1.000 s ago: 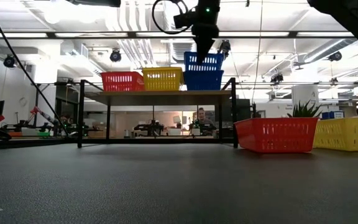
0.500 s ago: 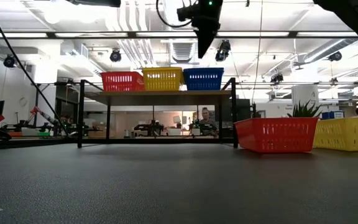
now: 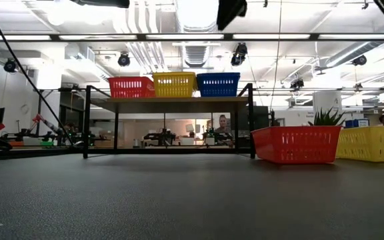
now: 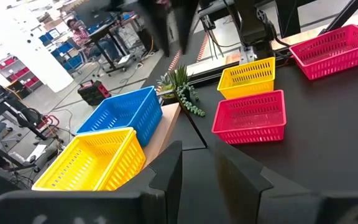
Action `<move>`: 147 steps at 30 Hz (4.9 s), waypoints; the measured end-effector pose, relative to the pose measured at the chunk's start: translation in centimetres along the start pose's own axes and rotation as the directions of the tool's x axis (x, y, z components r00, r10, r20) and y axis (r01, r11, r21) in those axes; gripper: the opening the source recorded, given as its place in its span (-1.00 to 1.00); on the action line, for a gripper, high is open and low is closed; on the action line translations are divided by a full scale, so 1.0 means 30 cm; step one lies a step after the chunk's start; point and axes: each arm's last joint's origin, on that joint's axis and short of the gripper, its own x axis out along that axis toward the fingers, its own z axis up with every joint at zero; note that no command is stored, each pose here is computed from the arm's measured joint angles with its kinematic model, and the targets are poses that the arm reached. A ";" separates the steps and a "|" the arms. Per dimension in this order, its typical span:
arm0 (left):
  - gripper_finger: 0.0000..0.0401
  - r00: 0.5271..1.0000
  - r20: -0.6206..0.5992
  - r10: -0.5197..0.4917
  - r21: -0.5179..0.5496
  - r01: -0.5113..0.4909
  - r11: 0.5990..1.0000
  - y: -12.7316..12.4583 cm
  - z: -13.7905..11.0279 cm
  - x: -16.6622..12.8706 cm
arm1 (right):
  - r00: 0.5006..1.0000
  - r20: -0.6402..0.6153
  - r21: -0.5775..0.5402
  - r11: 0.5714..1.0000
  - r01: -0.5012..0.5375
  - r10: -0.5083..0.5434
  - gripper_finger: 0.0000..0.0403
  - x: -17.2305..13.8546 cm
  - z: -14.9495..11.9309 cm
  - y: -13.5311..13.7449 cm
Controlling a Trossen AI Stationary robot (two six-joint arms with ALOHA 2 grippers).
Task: Stack baskets on shelf by color
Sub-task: Stack the left red bin on top of the red bin on the shelf
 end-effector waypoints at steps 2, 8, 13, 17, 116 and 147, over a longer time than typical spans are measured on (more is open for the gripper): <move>-0.60 1.000 0.000 0.000 0.000 0.000 1.000 0.000 0.000 0.000 | 1.000 -0.012 -0.035 0.999 -0.019 0.018 -0.51 0.005 -0.010 0.060; -0.60 1.000 0.000 0.000 -0.001 0.000 1.000 0.000 0.000 0.000 | 0.996 -0.055 -0.174 0.982 -0.077 0.069 -0.65 0.102 -0.059 0.252; -0.60 1.000 0.000 0.000 -0.001 0.000 1.000 0.000 0.000 0.000 | 0.992 -0.091 -0.263 0.958 -0.111 0.090 -0.74 0.226 -0.155 0.364; -0.60 1.000 0.000 0.000 -0.001 0.000 1.000 0.000 0.000 0.000 | 0.992 -0.046 -0.300 0.945 -0.129 0.121 -0.79 0.312 -0.239 0.414; -0.60 0.960 0.018 -0.278 -0.172 0.277 0.945 -0.378 -0.081 0.346 | 0.997 -0.022 0.153 0.986 -0.063 0.067 -0.30 0.366 -0.745 0.271; -0.60 0.973 0.003 -0.232 0.007 0.232 0.973 -0.639 -0.039 0.753 | 0.702 0.688 -0.300 0.953 0.048 0.181 -0.58 0.188 -0.845 0.221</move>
